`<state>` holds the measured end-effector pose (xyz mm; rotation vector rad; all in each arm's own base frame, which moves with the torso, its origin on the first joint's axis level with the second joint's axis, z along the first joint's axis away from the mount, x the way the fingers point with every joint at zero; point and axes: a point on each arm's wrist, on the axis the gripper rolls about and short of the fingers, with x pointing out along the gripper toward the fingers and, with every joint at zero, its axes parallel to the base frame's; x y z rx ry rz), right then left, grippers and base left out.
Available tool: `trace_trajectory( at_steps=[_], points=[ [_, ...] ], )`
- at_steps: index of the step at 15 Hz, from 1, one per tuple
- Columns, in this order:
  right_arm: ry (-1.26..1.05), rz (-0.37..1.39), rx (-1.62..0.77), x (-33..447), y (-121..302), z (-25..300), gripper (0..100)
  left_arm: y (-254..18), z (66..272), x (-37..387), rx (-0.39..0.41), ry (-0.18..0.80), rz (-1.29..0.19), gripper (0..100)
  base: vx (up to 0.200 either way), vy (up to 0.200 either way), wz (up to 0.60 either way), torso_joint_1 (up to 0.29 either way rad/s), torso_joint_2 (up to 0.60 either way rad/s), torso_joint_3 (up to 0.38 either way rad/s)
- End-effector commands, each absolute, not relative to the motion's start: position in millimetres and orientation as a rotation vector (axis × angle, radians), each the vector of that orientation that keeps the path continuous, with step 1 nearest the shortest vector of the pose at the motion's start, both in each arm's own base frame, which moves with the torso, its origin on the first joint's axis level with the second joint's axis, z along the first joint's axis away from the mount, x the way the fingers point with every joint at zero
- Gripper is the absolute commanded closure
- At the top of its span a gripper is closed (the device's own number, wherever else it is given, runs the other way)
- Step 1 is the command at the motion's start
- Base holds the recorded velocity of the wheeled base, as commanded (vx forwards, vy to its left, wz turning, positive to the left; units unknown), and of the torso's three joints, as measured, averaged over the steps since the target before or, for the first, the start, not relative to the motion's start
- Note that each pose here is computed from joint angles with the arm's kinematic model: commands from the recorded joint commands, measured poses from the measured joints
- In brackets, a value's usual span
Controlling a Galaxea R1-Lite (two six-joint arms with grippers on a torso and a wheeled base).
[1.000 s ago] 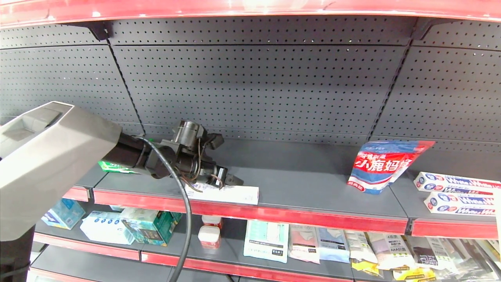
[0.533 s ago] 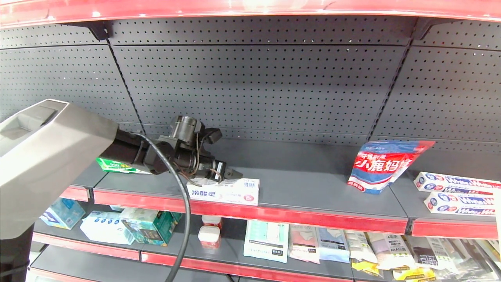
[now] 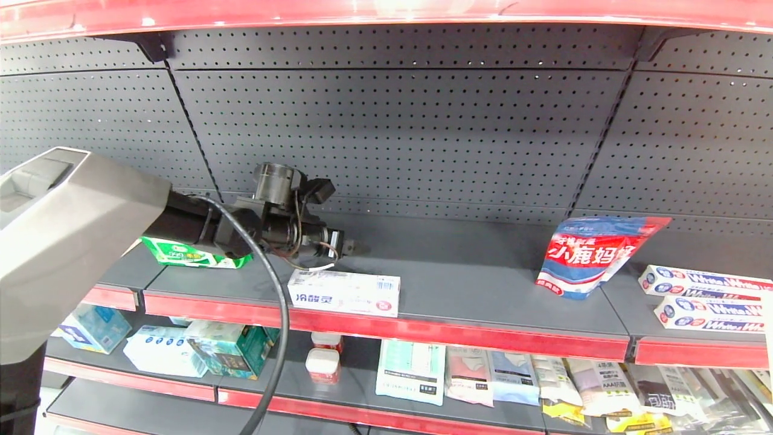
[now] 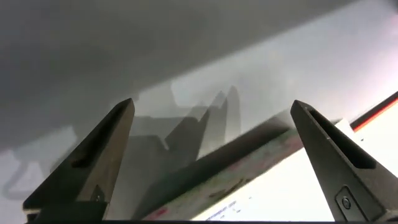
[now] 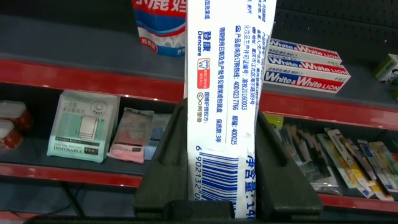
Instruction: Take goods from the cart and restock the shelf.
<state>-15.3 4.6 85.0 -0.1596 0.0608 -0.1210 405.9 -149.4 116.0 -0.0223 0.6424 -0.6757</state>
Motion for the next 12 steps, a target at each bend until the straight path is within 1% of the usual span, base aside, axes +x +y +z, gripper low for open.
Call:
trace_trajectory(
  at_steps=[1, 2, 4, 5, 6, 7, 8, 9, 11, 12],
  points=[
    [0.062, -0.121, -0.160, -15, 5, 85, 100, -149, 124, 406, -0.026, 0.614, -0.675, 0, 0.000, 0.000, 0.00, 0.000, 0.00, 0.000],
    [0.062, -0.121, -0.160, -15, 5, 85, 100, -149, 128, 409, -0.025, 0.579, -0.666, 0, 0.000, 0.000, 0.00, 0.000, 0.00, 0.000],
    [0.062, -0.123, -0.160, -15, 5, 85, 100, -136, 136, 415, -0.021, 0.505, -0.606, 0, 0.000, 0.000, 0.00, 0.000, 0.00, 0.000],
    [0.062, -0.123, -0.160, -15, 5, 85, 100, -136, 136, 415, -0.021, 0.505, -0.606, 0, 0.000, 0.000, 0.00, 0.000, 0.00, 0.000],
    [0.064, -0.123, -0.160, -15, 5, 85, 100, -125, 149, 409, -0.025, 0.479, -0.524, 0, 0.000, 0.000, 0.00, 0.000, 0.00, 0.000],
    [0.067, -0.122, -0.159, -15, 5, 85, 100, -123, 154, 406, -0.034, 0.472, -0.507, 0, 0.000, 0.000, 0.00, 0.000, 0.00, 0.000],
    [0.068, -0.122, -0.159, -15, 4, 85, 100, -122, 156, 404, -0.033, 0.466, -0.495, 0, 0.000, 0.000, 0.00, 0.000, 0.00, 0.000],
    [0.070, -0.122, -0.159, -15, 4, 85, 100, -117, 159, 400, -0.027, 0.423, -0.442, 0, 0.000, 0.000, 0.00, 0.000, 0.00, 0.000],
    [0.068, -0.122, -0.159, -15, 4, 86, 100, -114, 156, 386, -0.034, 0.364, -0.426, 0, 0.000, 0.000, 0.00, 0.000, 0.00, 0.000],
    [0.070, -0.122, -0.159, -15, 4, 85, 100, -112, 155, 381, -0.038, 0.359, -0.424, 0, 0.000, 0.000, 0.00, 0.000, 0.00, 0.000]
  ],
)
